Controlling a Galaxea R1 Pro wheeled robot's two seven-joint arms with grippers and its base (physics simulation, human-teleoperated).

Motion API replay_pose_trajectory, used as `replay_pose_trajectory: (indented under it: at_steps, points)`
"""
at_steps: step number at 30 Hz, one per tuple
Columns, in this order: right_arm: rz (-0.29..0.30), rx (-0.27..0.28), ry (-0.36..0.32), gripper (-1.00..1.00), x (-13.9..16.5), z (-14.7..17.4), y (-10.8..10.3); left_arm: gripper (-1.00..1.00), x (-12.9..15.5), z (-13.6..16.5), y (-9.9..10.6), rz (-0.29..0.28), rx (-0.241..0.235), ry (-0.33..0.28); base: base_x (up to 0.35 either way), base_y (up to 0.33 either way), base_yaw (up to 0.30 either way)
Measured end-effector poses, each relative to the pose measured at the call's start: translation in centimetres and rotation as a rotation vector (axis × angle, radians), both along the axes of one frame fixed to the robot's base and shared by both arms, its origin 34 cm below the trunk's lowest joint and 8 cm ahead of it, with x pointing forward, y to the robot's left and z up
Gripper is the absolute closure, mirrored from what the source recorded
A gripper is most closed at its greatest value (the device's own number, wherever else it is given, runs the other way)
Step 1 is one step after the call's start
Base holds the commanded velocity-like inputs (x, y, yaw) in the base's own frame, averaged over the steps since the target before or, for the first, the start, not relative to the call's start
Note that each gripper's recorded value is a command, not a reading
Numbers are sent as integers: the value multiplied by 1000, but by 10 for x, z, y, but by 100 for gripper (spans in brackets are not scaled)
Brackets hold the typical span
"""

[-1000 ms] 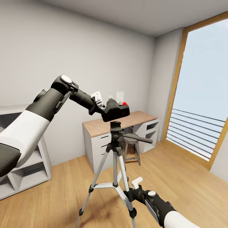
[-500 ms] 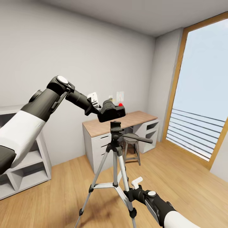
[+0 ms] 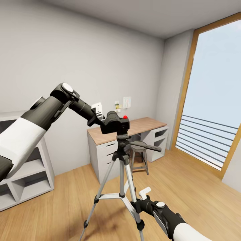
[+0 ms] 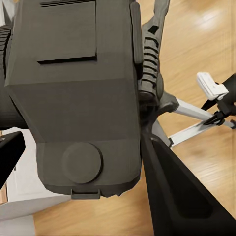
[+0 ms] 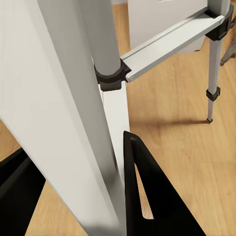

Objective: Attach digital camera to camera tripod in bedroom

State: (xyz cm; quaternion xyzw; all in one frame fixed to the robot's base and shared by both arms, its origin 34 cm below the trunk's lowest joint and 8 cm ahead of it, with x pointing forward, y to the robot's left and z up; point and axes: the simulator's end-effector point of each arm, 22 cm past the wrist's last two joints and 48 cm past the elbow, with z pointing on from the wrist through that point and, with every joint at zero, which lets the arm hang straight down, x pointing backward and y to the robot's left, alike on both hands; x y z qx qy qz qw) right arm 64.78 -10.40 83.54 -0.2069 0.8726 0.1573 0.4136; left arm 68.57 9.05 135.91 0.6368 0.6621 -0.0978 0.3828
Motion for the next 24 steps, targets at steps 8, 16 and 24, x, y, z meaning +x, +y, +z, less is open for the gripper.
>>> replay_pose_trajectory:
  at_steps: [8,16,24]
  points:
    - [0,0,0,100,0,0,0,100,-9,7,-10,-40,-44,17,0,0,0]
    - [0,0,0,100,0,0,0,100,-21,18,-23,-86,-95,17,0,0,0]
    - [-1,-1,0,100,0,0,0,100,-23,51,-20,-91,-217,1,0,0,0]
